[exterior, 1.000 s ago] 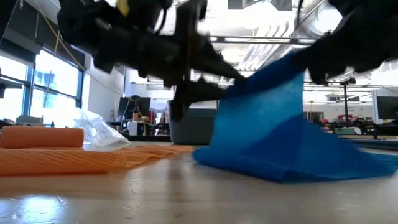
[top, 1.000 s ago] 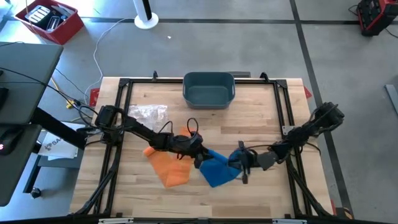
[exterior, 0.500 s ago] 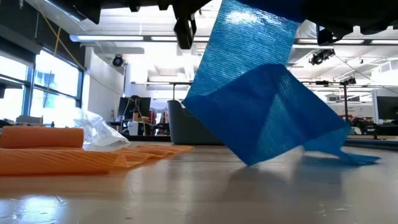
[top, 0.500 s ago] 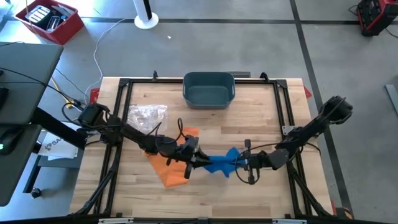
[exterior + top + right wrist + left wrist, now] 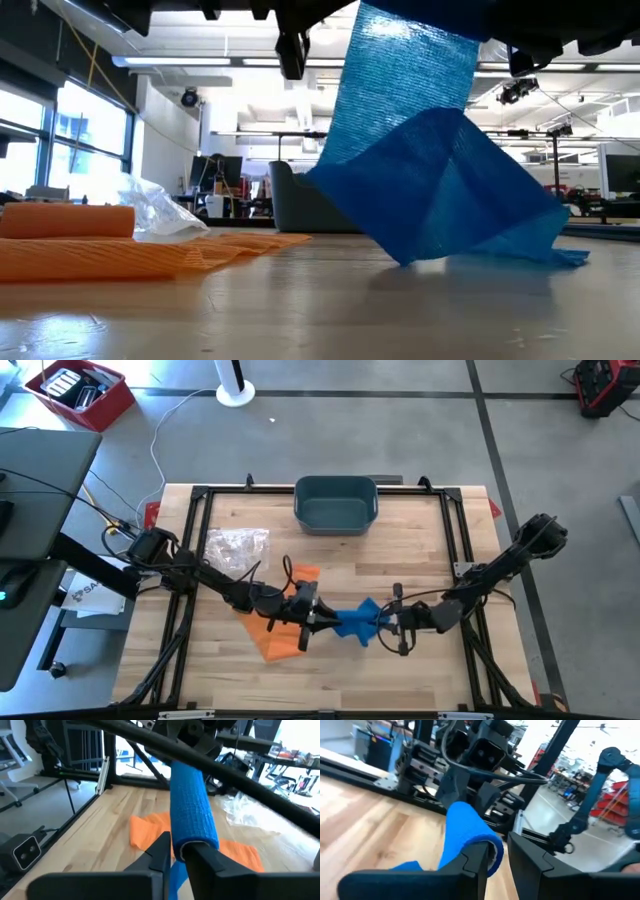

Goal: Roll bandage
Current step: Roll the blue bandage

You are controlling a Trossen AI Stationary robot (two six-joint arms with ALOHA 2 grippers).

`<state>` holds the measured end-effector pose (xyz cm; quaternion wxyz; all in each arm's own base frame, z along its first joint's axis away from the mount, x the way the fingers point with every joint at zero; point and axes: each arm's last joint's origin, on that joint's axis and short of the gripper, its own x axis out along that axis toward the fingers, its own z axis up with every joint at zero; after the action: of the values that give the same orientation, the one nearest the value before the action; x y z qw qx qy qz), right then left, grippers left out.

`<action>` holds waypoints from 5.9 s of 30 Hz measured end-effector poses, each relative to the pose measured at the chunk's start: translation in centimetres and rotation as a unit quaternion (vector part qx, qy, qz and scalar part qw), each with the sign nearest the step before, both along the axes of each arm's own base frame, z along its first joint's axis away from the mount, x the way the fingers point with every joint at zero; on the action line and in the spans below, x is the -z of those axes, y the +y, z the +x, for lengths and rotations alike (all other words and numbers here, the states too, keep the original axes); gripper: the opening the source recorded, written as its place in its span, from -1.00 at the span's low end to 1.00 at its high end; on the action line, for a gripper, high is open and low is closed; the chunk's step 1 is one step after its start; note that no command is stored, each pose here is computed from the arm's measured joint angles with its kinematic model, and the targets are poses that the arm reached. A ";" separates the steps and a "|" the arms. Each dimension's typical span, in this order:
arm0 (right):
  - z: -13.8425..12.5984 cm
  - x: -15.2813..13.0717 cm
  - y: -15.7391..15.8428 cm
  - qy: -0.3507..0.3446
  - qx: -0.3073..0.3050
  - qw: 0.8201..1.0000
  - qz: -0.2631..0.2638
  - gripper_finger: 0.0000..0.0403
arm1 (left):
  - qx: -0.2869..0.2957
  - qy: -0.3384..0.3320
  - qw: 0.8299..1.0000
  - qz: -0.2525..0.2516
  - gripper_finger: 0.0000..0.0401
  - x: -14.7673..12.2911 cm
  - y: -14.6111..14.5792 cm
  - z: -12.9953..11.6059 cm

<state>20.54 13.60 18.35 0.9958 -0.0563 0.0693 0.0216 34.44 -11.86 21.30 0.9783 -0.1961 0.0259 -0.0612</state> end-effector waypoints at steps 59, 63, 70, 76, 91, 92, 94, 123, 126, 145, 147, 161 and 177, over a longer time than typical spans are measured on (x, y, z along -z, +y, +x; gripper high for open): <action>-0.9 5.6 -6.7 0.303 0.202 0.907 0.211 -0.02 | -0.205 0.045 0.970 0.121 -1.00 -3.2 -0.3 -2.6; 0.0 6.5 -6.7 0.299 0.197 0.913 0.196 -0.02 | -0.201 0.039 0.972 0.117 -1.00 -3.4 -0.6 -2.7; 0.4 8.8 -5.6 0.300 0.214 0.913 0.174 -0.02 | -0.197 0.041 0.972 0.120 -1.00 -3.3 -0.9 -2.8; 0.6 8.9 -4.6 0.298 0.169 0.929 0.142 -0.05 | -0.196 0.044 0.972 0.122 -1.00 -3.2 -1.0 -2.9; 1.0 8.6 -5.7 0.300 0.206 0.912 0.192 -0.32 | -0.202 0.041 0.971 0.119 -1.00 -3.3 -0.9 -2.9; 1.1 8.7 -5.8 0.306 0.201 0.911 0.193 -0.33 | -0.205 0.041 0.971 0.119 -1.00 -3.3 -0.9 -2.9; 1.2 9.1 -5.8 0.315 0.195 0.910 0.185 -0.34 | -0.207 0.041 0.970 0.119 -1.00 -3.3 -0.9 -2.9; -6.6 -6.4 11.8 0.289 -0.156 0.945 -0.004 -1.00 | -0.388 0.096 0.904 0.154 -1.00 -2.1 3.9 -2.2; -6.4 -8.1 13.1 0.308 -0.151 0.939 -0.019 -1.00 | -0.324 0.081 0.930 0.151 -1.00 -1.6 4.0 -2.2; -4.9 -7.3 14.5 0.408 -0.125 0.905 -0.006 -1.00 | -0.297 0.065 0.946 0.114 -1.00 7.2 8.2 -8.7; -5.6 -9.9 14.1 0.406 -0.084 0.909 -0.039 -1.00 | -0.286 0.072 0.947 0.125 -1.00 7.1 8.1 -8.5; -5.7 -21.6 8.9 0.216 0.096 0.940 -0.247 -1.00 | -0.152 0.240 0.946 0.156 -1.00 8.0 4.8 -6.7; -4.0 -33.7 -2.2 0.133 0.232 0.931 -0.247 -1.00 | 0.016 0.242 0.965 0.095 -1.00 5.6 -3.4 -7.5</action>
<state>16.52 11.38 52.06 0.9094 -0.2794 0.2150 -0.2207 26.98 -15.30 15.68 0.9558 -0.1107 0.2713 -0.0251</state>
